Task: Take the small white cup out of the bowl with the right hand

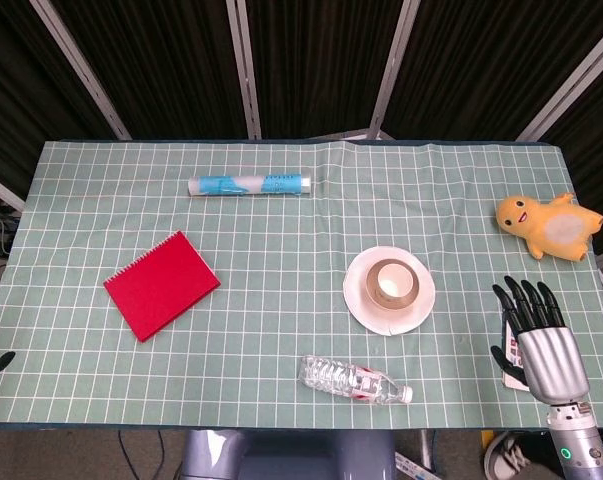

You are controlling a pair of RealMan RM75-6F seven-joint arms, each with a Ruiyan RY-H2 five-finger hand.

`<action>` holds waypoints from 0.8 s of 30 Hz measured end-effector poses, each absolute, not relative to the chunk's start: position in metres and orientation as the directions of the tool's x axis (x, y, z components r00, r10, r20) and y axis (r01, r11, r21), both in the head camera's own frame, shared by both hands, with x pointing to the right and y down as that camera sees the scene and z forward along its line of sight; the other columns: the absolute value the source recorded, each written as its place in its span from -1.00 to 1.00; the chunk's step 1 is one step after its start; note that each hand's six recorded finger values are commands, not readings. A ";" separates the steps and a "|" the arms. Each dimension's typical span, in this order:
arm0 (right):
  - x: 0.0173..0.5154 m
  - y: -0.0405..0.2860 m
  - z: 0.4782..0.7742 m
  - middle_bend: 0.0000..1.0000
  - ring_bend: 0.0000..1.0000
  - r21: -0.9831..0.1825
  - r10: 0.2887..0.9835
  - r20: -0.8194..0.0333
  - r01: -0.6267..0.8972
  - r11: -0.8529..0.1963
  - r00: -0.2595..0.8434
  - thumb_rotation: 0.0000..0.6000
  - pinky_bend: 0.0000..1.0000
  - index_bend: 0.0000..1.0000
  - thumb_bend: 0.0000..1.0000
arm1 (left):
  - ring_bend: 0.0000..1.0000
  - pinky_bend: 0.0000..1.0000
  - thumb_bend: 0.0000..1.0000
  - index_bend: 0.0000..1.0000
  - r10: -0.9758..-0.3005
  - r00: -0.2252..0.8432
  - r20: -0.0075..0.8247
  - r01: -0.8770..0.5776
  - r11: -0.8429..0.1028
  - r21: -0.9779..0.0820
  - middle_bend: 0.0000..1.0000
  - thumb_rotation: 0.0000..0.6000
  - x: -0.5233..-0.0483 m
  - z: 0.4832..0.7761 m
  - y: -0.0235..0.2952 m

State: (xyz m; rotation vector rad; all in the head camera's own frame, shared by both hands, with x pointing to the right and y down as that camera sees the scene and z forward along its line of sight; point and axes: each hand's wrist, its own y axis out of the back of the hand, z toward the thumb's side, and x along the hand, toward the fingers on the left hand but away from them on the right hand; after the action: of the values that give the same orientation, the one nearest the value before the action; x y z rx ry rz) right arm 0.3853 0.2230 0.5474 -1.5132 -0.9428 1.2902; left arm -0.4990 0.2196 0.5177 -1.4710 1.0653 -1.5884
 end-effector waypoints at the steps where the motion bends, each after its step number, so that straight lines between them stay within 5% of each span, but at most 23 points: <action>1: 0.385 0.223 0.547 -1.00 -1.00 -0.955 0.942 -0.294 -0.006 -0.297 0.162 1.00 -1.00 -1.00 -0.69 | -1.00 -1.00 -1.00 -1.00 -0.908 -0.097 0.407 -0.032 -0.406 -0.913 -1.00 1.00 -0.499 0.518 0.220; 17: 0.367 0.217 0.550 -1.00 -1.00 -0.951 0.933 -0.294 0.031 -0.306 0.208 1.00 -1.00 -1.00 -0.69 | -1.00 -1.00 -1.00 -1.00 -0.913 -0.102 0.396 -0.040 -0.394 -0.918 -1.00 1.00 -0.502 0.515 0.217; 21: 0.351 0.210 0.557 -1.00 -1.00 -0.948 0.924 -0.297 0.039 -0.315 0.241 1.00 -1.00 -0.56 -0.68 | -1.00 -1.00 -1.00 -1.00 -0.913 -0.103 0.395 -0.041 -0.393 -0.919 -1.00 1.00 -0.503 0.515 0.217; 24: 0.333 0.202 0.565 -0.96 -1.00 -0.947 0.914 -0.295 0.041 -0.318 0.278 1.00 -1.00 -0.40 -0.65 | -1.00 -1.00 -1.00 -1.00 -0.915 -0.108 0.389 -0.047 -0.386 -0.921 -1.00 1.00 -0.504 0.513 0.217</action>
State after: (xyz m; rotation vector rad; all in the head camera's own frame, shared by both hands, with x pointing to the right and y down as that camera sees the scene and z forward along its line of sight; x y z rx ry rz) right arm 0.3326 0.2023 0.5654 -1.6172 -0.8972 1.1783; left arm -0.5043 0.2169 0.5129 -1.4614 1.0985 -1.5790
